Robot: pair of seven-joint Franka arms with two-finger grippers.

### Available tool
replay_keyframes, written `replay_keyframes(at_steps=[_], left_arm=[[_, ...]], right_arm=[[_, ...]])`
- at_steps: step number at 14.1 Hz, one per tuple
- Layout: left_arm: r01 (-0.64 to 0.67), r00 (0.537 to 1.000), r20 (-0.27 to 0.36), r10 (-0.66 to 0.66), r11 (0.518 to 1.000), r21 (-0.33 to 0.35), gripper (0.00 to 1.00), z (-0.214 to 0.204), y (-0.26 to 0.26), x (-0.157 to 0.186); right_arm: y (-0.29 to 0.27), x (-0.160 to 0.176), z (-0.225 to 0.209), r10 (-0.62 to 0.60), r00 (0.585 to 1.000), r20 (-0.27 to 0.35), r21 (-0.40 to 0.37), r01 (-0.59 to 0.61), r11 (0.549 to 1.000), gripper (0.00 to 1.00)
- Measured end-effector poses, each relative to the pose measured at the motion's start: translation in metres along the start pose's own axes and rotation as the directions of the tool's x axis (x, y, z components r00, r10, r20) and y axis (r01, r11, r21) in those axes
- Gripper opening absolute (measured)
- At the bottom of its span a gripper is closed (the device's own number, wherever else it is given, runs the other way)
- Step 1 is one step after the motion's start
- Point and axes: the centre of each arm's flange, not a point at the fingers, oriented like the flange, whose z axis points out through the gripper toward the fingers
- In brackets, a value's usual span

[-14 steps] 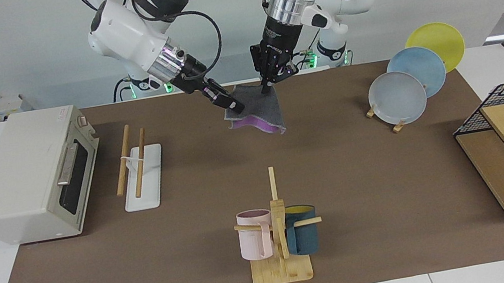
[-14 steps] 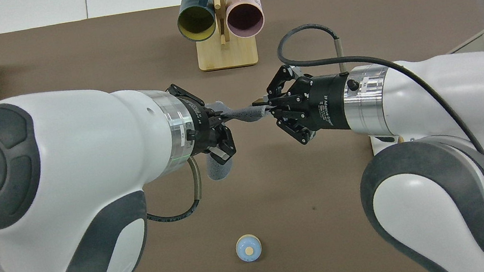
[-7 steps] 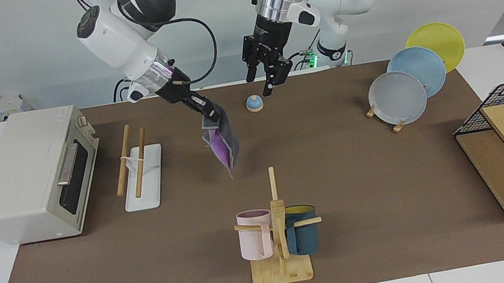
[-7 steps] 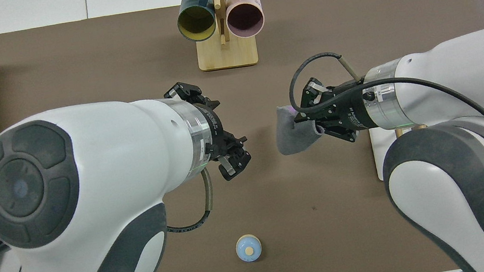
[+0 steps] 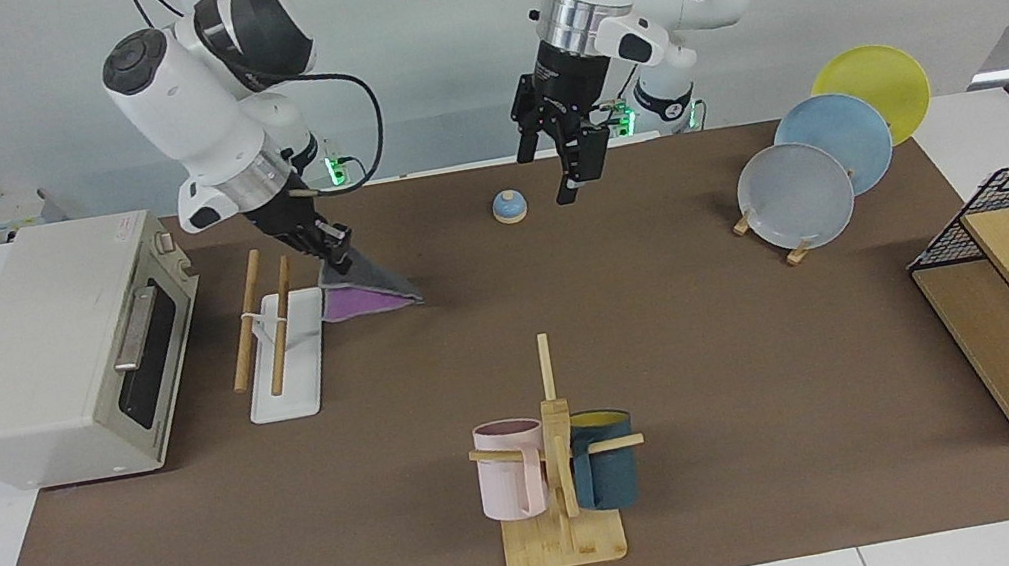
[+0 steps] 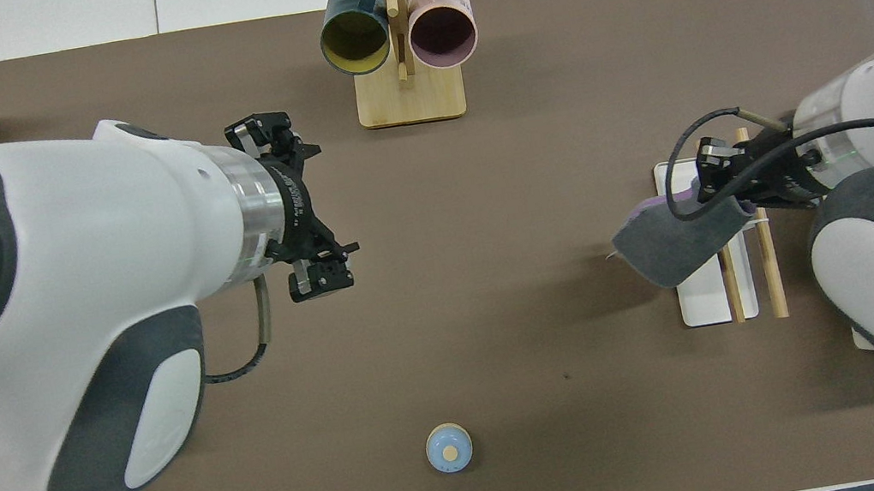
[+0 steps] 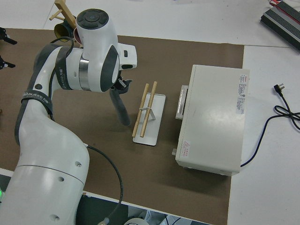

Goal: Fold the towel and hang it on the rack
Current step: 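Carry the towel with the right gripper while the left gripper withdraws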

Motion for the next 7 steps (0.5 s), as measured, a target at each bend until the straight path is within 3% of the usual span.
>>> replay_keyframes(at_steps=[7], left_arm=[[-0.319, 0.946, -0.058, 0.319, 0.948, 0.006, 1.0, 0.001, 0.054, 0.106]], right_arm=[[0.088, 0.031, -0.012, -0.149, 0.988, 0.029, -0.143, 0.151, 0.978, 0.02]])
